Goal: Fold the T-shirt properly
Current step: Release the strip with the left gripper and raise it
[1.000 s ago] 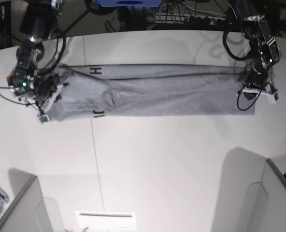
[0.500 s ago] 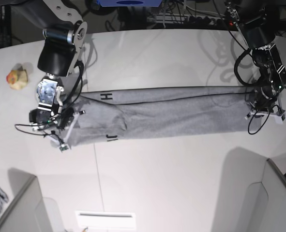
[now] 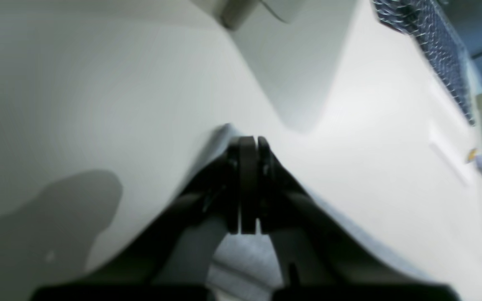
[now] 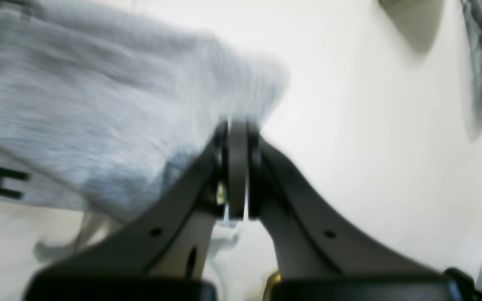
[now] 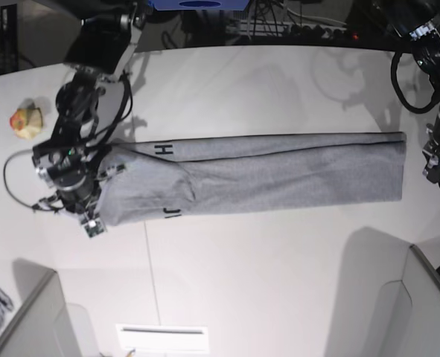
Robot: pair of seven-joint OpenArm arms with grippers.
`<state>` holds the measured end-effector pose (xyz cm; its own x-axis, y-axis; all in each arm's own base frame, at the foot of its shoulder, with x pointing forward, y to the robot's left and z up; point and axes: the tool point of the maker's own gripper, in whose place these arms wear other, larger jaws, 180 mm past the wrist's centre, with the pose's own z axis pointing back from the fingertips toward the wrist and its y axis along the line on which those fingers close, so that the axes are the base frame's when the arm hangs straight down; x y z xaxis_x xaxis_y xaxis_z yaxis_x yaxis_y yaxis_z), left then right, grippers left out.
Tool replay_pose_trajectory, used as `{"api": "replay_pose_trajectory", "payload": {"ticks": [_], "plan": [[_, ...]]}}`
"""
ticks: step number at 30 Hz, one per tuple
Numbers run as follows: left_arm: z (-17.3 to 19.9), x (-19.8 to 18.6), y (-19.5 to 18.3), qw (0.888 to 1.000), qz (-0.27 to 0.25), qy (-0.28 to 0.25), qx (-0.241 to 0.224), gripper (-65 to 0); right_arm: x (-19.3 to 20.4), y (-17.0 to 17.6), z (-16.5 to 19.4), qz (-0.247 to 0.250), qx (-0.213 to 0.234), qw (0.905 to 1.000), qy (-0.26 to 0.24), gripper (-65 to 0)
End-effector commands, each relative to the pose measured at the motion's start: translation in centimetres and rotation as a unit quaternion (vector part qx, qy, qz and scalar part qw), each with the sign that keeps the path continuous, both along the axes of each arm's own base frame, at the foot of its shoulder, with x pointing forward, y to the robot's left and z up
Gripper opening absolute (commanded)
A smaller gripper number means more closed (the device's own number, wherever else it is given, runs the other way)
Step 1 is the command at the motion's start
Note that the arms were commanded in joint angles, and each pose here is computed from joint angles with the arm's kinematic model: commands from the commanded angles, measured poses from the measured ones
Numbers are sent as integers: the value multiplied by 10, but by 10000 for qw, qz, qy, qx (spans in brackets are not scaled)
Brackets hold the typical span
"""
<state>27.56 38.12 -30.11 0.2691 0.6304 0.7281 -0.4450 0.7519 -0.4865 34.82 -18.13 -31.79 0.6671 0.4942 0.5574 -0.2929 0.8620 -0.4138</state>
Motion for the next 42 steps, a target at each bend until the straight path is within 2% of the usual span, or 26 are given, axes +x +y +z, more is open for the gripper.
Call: {"api": "replay_pose_trajectory", "payload": {"ticks": [1, 7, 8, 9, 11, 14, 16, 26, 33, 36, 39, 42], "plan": [[18, 3, 3, 9996, -114, -186, 198, -650, 2, 7, 12, 84, 19, 9997, -236, -650], [-4, -14, 12, 9998, -36, 180, 122, -650, -26, 32, -9, 442, 7, 9990, 67, -650], [-9, -16, 13, 9997, -13, 224, 84, -622, -29, 34, -12, 481, 9, 9988, 117, -650], [-13, -17, 13, 9997, -36, 252, 58, -569, -31, 38, -14, 529, 17, 9985, 149, -650], [-19, -18, 11, 9994, -221, 270, 91, -425, -33, 43, -16, 616, 22, 9979, 180, -650], [-33, -18, 5, 9980, -568, 270, 70, -145, -32, 45, -16, 646, 22, 9977, 177, -650], [-41, -19, 4, 9972, -688, 286, 27, 0, -32, 45, -16, 646, 22, 9977, 177, -650], [-69, -3, 12, 9979, -416, 203, -451, 0, -33, 45, -17, 645, 14, 9977, 196, -650], [-98, 6, -28, 9915, -963, 587, -645, -72, -34, 45, -18, 641, 12, 9977, 218, -650], [-115, -4, -30, 9895, -917, 792, -786, -138, -36, 45, -19, 641, 13, 9977, 241, -650], [-123, -9, -30, 9882, -889, 906, -861, -244, -37, 45, -20, 640, 13, 9976, 256, -650], [-127, -13, -28, 9872, -946, 1092, -673, -375, -37, 45, -20, 640, 20, 9976, 256, -650]]}}
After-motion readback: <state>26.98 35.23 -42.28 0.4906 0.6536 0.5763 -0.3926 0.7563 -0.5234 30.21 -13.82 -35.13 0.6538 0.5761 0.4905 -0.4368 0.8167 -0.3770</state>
